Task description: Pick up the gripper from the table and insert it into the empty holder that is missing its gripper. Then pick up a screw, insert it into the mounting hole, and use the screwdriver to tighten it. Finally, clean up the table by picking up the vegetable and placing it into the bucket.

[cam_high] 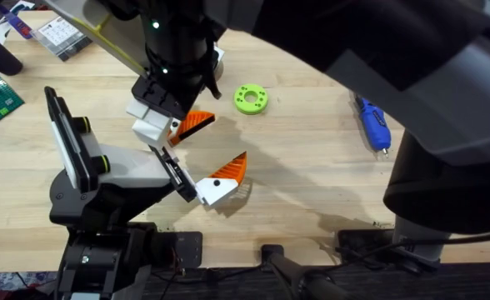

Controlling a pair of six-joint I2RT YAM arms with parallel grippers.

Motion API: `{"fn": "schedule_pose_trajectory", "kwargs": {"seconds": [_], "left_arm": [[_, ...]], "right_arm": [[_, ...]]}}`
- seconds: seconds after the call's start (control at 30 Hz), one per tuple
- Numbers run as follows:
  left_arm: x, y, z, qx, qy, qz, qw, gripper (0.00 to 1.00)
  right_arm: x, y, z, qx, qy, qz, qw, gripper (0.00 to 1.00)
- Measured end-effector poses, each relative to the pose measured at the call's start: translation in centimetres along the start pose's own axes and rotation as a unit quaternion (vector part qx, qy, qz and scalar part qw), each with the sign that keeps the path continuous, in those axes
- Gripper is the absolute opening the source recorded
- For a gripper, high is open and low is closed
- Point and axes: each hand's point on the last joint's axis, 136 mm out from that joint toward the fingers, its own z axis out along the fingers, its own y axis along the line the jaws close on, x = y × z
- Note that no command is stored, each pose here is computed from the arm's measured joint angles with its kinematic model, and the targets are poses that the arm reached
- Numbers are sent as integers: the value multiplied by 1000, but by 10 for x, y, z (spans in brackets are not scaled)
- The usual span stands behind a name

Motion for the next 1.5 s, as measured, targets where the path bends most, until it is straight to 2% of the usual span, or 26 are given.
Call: {"fn": "schedule_pose_trajectory", "kwargs": {"seconds": [0.37, 0.4, 0.47, 0.57, 0.6, 1.27, 1.5], "left_arm": [[0, 0, 0, 1, 0, 0, 1000, 980], [0, 0, 0, 1, 0, -3, 1000, 700], [0, 0, 0, 1, 0, -2, 1000, 410], [0, 0, 0, 1, 0, -2, 1000, 86], [0, 0, 0, 1, 0, -1, 1000, 27], [0, 0, 0, 1, 1, -1, 1000, 17], [1, 0, 0, 1, 1, -1, 1000, 17]], "right_arm": [[1, 0, 0, 0, 2, 0, 1000, 987], [1, 0, 0, 0, 2, 0, 1000, 987], [1, 0, 0, 0, 2, 0, 1000, 987], [1, 0, 0, -1, 2, 0, 1000, 987], [1, 0, 0, -1, 2, 0, 1000, 987], [1, 0, 0, -1, 2, 1, 1000, 987], [2, -14, 0, 1, 2, 16, 1000, 987]]}}
